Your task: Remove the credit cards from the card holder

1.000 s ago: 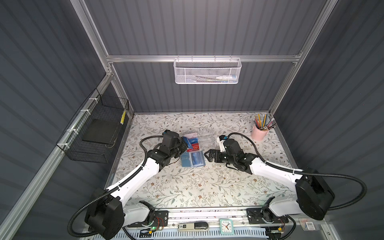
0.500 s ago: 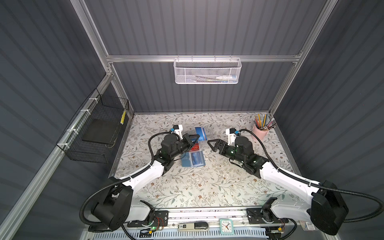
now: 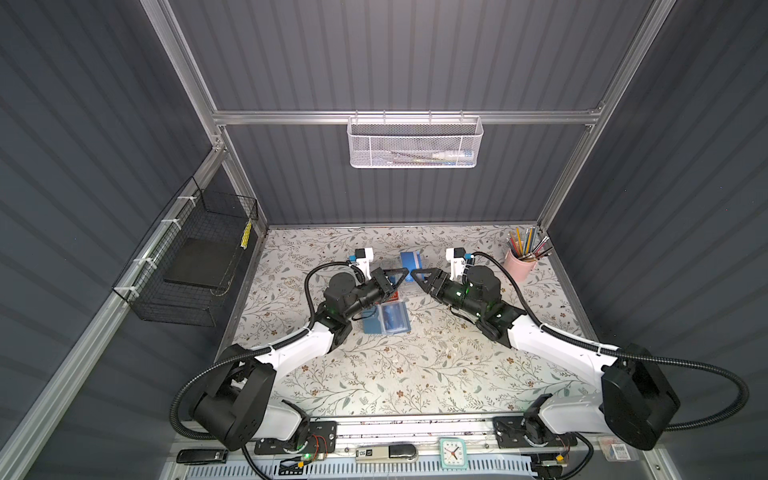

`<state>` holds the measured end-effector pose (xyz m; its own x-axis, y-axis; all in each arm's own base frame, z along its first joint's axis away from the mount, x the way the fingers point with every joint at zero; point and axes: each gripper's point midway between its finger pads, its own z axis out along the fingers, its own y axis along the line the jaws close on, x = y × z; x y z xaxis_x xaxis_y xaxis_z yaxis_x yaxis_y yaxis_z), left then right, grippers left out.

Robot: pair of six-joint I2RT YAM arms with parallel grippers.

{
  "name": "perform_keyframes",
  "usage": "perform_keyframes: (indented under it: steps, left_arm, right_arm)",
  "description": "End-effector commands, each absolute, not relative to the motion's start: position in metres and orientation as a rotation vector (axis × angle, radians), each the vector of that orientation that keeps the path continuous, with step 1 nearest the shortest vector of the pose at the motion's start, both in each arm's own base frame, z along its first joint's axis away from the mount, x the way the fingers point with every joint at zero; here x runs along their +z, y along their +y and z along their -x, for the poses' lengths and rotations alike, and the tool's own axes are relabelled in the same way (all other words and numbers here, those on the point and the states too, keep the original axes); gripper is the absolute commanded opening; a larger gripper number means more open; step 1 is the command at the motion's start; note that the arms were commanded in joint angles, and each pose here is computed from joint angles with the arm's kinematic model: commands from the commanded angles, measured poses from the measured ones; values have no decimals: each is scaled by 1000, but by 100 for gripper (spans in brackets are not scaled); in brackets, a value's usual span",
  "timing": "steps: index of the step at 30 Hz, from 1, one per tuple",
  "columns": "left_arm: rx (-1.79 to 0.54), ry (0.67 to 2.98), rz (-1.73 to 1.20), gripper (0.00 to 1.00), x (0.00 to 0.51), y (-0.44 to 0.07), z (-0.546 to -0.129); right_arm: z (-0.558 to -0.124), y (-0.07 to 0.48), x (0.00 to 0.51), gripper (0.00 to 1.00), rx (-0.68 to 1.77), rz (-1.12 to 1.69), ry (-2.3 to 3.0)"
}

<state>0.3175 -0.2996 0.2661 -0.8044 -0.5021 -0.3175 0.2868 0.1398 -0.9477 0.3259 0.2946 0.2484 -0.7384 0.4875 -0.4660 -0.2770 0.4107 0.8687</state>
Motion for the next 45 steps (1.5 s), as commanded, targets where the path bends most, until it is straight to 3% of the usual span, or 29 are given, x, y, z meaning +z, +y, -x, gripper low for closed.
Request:
perform_keyframes:
  steps: [1, 11, 15, 19, 23, 25, 27, 30, 32, 39, 45]
  left_arm:
    - [-1752, 1828, 184, 0, 262, -303, -312]
    - [-1727, 1833, 203, 0, 256, -302, -316]
    - [-1721, 1833, 218, 0, 252, -301, -319]
    - [-1727, 1832, 221, 7, 251, -303, -322]
    - [-1713, 1842, 229, 20, 248, -304, -324]
    - [-1686, 1868, 229, 36, 244, -303, -325]
    - [-1640, 1906, 236, 43, 238, -301, -326]
    - [-1527, 1982, 268, 73, 230, -290, -327]
    - [-1420, 2041, 273, 100, 224, -280, -327]
    - [-1028, 2283, 186, 100, 218, -255, -326]
    - [-1064, 2447, 116, 100, 209, -275, -320]
  right_arm:
    - [-328, 298, 273, 53, 1443, -147, 1886]
    - [-321, 295, 272, 26, 1450, -134, 1878]
    - [-319, 293, 271, 19, 1452, -133, 1874]
    - [-317, 290, 268, 9, 1424, -130, 1883]
    - [-317, 287, 265, 0, 1390, -123, 1897]
    - [-317, 286, 261, 0, 1359, -117, 1919]
    - [-317, 282, 256, 0, 1310, -107, 1945]
    - [-316, 273, 245, 0, 1187, -78, 2007]
    - [-316, 264, 237, 0, 1074, -47, 2057]
    - [-309, 241, 216, 0, 637, 159, 2159]
    - [-296, 241, 198, 0, 397, 369, 2119]
